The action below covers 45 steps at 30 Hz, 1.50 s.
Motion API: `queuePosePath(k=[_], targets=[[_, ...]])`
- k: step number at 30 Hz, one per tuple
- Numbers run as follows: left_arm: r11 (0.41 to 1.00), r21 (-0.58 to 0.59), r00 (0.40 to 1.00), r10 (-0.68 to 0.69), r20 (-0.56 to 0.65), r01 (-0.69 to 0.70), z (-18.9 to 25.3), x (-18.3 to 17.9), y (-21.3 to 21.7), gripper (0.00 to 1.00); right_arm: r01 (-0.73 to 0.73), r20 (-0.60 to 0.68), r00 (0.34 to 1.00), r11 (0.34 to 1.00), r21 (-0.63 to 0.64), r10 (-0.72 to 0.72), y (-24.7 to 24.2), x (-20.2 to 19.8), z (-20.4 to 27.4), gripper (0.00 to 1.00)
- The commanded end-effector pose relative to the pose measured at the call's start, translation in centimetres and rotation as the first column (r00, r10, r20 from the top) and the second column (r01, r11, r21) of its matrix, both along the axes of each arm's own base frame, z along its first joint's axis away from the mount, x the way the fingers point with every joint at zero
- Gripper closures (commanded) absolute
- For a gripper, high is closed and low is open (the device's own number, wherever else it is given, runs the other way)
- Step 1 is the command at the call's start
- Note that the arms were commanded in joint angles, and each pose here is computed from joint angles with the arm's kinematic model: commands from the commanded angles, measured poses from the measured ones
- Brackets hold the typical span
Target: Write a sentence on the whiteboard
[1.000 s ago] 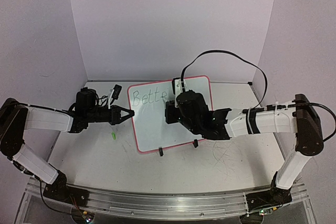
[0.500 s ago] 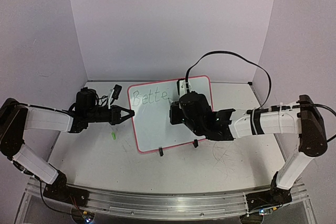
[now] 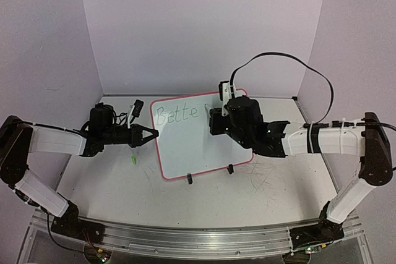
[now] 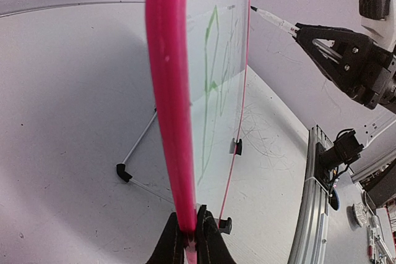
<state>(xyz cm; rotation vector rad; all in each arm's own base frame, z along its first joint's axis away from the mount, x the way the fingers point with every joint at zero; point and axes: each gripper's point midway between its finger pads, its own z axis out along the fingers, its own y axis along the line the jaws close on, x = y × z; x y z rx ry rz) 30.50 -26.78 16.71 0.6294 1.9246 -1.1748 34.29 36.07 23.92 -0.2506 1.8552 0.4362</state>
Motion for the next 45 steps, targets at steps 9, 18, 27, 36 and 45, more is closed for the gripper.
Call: queuePosePath(k=[9,18,27,36,45], targets=[[1.000,0.021,0.997,0.006,0.075,-0.007,1.4,0.9,-0.5,1.00,-0.062,0.038,0.997,0.998,0.024,0.061,2.6,0.6,1.2,1.00],[1.000,0.023,0.997,0.009,0.077,-0.010,1.4,0.9,-0.4,1.00,-0.031,0.043,0.999,0.999,0.020,0.030,2.6,1.1,1.1,1.00],[1.000,0.024,0.997,0.011,0.078,-0.013,1.4,0.9,-0.4,1.00,0.023,0.008,1.000,1.000,-0.002,-0.023,1.1,1.0,0.0,1.00],[1.000,0.025,0.997,0.011,0.077,-0.013,1.4,0.9,-0.4,1.00,0.023,-0.028,0.999,1.000,-0.006,-0.023,0.5,-0.1,-1.1,1.00],[1.000,0.023,0.997,0.009,0.079,-0.011,1.5,0.8,-0.4,1.00,0.010,-0.061,0.998,1.000,-0.008,-0.010,0.9,-1.4,-2.5,1.00]])
